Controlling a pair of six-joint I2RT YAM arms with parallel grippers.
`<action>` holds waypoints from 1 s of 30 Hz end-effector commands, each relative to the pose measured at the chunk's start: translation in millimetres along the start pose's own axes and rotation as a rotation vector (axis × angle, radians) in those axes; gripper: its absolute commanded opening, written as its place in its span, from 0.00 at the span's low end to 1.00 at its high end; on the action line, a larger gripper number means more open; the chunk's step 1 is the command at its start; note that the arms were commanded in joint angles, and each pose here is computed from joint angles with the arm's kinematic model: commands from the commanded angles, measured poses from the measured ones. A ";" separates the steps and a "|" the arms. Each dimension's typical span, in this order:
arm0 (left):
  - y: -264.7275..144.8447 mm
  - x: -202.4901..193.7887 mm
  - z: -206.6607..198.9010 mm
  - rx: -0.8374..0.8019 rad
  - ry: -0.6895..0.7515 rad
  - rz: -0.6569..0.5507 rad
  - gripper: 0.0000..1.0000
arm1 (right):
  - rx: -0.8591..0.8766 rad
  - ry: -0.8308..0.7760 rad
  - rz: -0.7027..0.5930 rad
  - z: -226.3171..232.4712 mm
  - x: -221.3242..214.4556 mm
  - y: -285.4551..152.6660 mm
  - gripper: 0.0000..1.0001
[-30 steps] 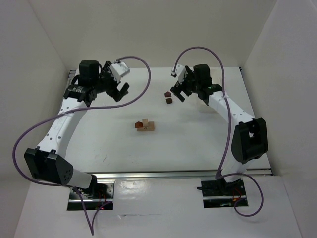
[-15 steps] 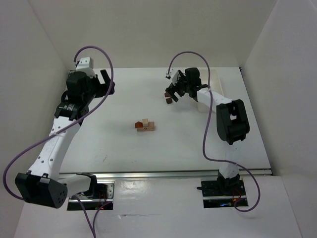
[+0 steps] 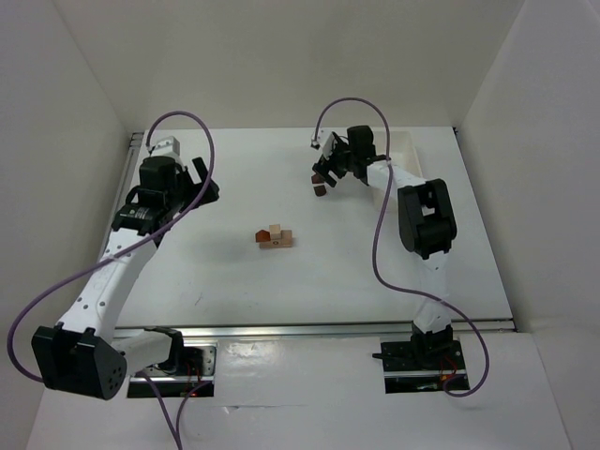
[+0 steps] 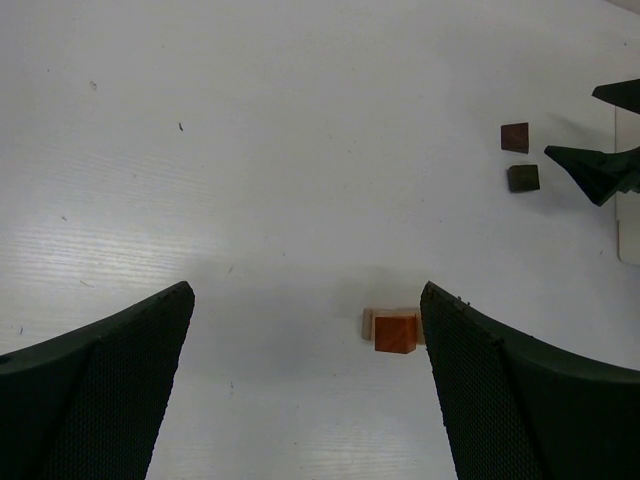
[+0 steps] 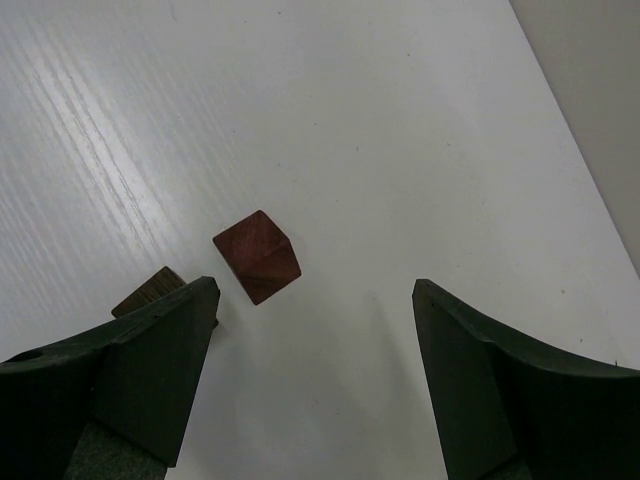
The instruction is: Build the wood block tower
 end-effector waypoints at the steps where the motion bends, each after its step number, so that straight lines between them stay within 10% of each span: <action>1: -9.3 6.3 -1.9 -0.017 -0.014 -0.049 1.00 | 0.000 -0.045 -0.048 -11.9 2.5 7.6 0.86; 30: -5.3 -12.9 -3.4 0.012 0.028 0.014 1.00 | 0.138 -0.048 -0.100 -3.7 -24.1 42.6 0.69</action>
Point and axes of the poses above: each gripper's point midway between its finger pads, its own y axis out along the fingers, its own z axis along the line the jaws close on, x = y × z, the point moved 9 cm from there along -y, back along the fingers, and after that the axes turned 2 degrees about y, right-handed, at the moved point
